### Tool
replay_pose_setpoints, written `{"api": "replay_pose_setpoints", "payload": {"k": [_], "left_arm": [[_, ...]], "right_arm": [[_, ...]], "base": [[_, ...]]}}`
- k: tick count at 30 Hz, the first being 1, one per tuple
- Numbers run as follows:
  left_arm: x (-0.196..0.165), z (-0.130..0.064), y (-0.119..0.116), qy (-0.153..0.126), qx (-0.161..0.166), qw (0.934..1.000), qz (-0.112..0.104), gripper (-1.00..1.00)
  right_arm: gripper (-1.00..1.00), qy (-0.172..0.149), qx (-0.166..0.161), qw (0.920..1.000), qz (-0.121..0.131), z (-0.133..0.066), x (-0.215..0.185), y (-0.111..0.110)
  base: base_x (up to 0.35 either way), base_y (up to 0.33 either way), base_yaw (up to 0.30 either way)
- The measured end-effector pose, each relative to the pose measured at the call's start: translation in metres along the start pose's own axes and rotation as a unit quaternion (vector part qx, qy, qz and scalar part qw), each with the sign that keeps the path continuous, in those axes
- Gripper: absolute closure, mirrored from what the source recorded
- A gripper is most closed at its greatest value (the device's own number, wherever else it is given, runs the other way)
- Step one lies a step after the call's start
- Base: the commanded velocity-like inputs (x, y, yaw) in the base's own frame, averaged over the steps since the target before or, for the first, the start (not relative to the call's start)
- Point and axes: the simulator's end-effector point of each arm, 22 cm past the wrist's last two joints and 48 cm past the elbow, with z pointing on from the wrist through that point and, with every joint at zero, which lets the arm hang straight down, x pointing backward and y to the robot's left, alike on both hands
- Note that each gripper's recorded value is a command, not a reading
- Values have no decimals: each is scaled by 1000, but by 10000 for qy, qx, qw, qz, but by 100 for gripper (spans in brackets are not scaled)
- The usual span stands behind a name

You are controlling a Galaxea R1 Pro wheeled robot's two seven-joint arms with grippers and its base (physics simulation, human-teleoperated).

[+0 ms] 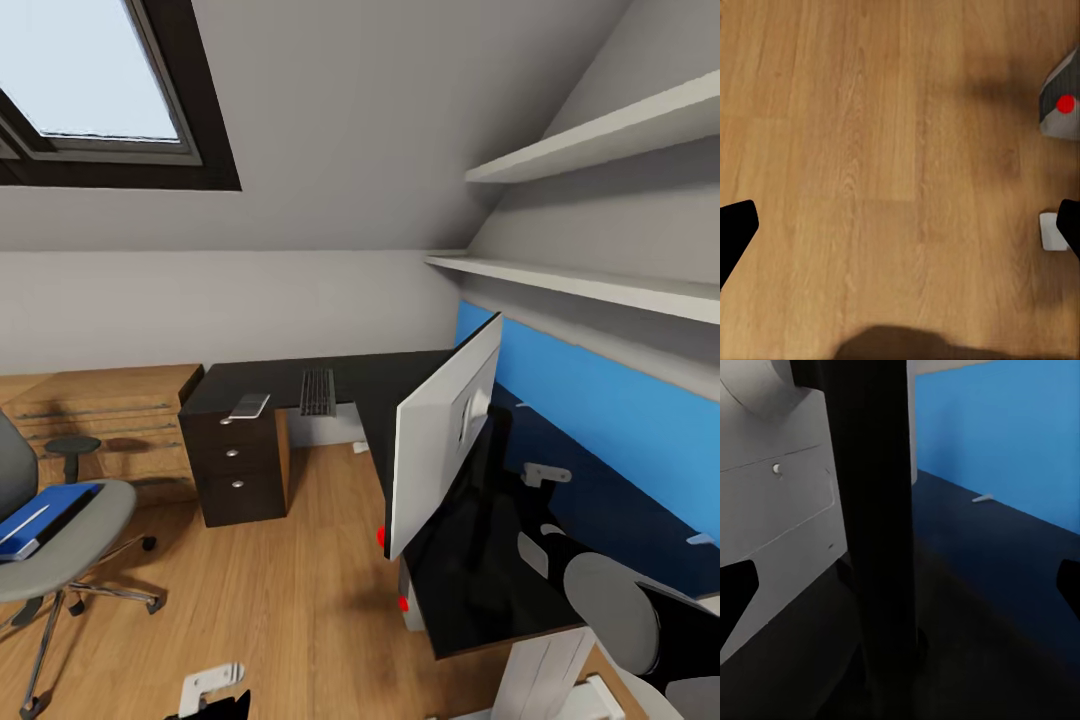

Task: In the bedroom, organize the workspace by keeping the computer under the desk, ensuring the monitor is on the desk, placing the keyboard on the desk next to the monitor, placing the mouse on the desk next to the keyboard, moving the folder from the swivel chair onto the desk next to the mouse, stacking the notebook on top of the folder with the pen on top of the notebook, and positioning the swivel chair next to the desk.

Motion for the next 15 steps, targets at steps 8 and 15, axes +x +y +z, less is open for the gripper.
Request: {"api": "replay_pose_setpoints", "payload": {"k": [8,15], "left_arm": [[-7,-2,0,-47,5,10000,-35,-100],[-8,0,3,-173,-24,9998,-72,-100]], "right_arm": [[-100,-10,7,10000,-1,0,-1,-1],[-100,-17,16,10000,-7,0,-1,-3]], "base": [[0,0,0],[0,0,0]]}}
